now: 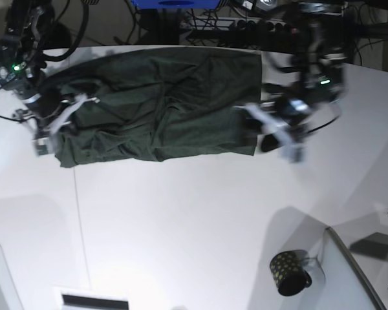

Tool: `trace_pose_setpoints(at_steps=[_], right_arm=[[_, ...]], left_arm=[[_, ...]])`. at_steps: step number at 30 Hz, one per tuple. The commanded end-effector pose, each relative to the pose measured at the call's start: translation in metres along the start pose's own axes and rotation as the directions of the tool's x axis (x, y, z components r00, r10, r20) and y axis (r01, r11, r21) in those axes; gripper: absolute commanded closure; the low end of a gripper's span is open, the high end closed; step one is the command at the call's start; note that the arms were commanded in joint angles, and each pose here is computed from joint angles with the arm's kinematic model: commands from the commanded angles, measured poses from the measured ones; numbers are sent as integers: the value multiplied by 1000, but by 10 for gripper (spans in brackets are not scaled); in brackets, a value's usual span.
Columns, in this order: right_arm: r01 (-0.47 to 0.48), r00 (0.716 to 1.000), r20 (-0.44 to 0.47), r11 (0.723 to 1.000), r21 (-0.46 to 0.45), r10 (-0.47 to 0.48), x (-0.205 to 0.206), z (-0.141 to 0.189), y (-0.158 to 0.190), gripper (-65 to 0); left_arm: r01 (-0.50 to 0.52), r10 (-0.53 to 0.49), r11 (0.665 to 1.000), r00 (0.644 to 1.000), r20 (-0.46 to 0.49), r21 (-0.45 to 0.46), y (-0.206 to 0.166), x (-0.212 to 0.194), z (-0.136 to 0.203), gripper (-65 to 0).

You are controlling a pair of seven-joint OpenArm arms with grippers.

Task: Layout the t-shirt on the table in an organized manner, then fold the t-shirt properly
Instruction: 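Fold the strip end with the left gripper toward the right gripper, then press the folded layer flat with the right gripper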

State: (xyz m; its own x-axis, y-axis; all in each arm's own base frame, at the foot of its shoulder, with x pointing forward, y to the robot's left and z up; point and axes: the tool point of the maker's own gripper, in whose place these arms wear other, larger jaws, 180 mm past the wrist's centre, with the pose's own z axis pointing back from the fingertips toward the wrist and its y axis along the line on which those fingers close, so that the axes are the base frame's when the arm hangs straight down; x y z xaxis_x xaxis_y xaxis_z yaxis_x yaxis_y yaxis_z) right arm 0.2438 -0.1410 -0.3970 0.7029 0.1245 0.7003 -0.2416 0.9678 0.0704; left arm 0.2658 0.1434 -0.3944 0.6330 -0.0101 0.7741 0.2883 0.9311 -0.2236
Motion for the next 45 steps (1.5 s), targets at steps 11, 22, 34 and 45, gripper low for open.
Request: trace_pose_setpoints(at_steps=[11,22,34,45], right_arm=[[-310,948,86,836,453,306,12,-19,170,-264],[-324,926,4,787,526,378,-12,-51,208,-371],[-321,918,-34,789,524,396,-14,-67,210,-369],[-300,920,-61,793,530,388,-23,-68,212,-48]], left_arm=[[-160,177,835,984,18,526,180,-60,162,0],[-212,245,785,969,22,582,195,-84,184,0],[-213,247,789,969,20,577,194,-84,181,0],[-222,261,785,965,16,578,195,-89,180,0]])
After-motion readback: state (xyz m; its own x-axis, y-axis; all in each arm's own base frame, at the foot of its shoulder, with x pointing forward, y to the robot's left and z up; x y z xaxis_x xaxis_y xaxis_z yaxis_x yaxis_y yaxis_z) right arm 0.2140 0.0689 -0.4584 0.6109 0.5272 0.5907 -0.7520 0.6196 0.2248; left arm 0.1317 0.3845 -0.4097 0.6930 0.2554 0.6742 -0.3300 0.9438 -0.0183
